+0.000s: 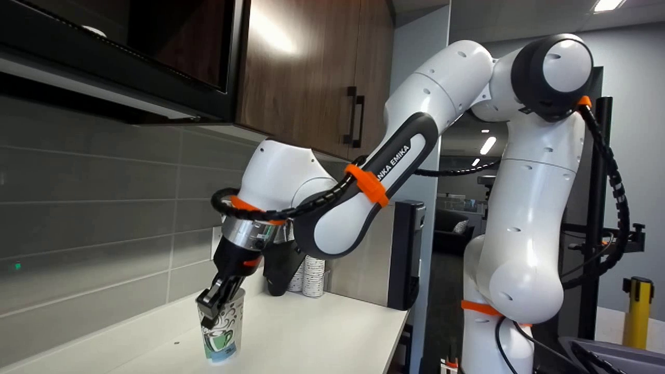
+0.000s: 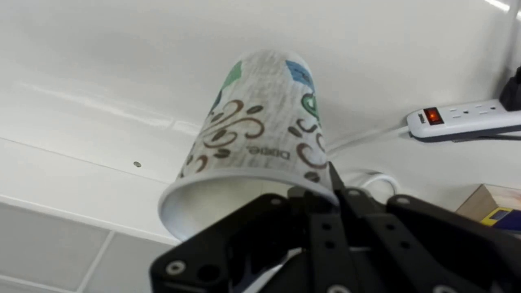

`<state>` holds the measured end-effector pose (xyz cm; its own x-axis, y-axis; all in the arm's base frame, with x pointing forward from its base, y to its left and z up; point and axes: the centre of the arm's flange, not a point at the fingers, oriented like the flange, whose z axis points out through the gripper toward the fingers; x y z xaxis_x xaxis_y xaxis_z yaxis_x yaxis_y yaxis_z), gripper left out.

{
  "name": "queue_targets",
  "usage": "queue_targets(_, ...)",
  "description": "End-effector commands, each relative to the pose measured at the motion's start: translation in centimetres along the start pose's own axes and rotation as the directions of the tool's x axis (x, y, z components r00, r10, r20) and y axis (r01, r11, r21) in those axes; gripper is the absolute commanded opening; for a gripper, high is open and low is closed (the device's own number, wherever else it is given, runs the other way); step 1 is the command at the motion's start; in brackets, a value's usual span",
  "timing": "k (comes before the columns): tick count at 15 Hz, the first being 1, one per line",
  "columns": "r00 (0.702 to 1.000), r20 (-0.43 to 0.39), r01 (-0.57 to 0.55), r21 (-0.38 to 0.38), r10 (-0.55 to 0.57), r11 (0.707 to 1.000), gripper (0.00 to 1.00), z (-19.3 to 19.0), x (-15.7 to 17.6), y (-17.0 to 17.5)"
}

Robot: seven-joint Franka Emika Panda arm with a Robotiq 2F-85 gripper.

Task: Remove the paper cup from the cabinet and put it on the counter

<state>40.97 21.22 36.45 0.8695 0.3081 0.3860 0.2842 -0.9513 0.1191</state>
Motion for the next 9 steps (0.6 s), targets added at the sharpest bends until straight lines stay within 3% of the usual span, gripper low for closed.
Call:
queue_targets(1, 0.999, 0.023, 0.038, -0.025, -0.037, 0.999, 0.0, 5.7, 0.2, -1.7)
queue_targets(4, 0.996, 0.06, 0.066, -0.026, -0.064, 0.998, 0.0, 9.1, -0.4, -2.7)
queue_targets(9, 0.992, 0.117, 0.045, 0.039, -0.049, 0.998, 0.0, 13.5, -0.4, -4.1)
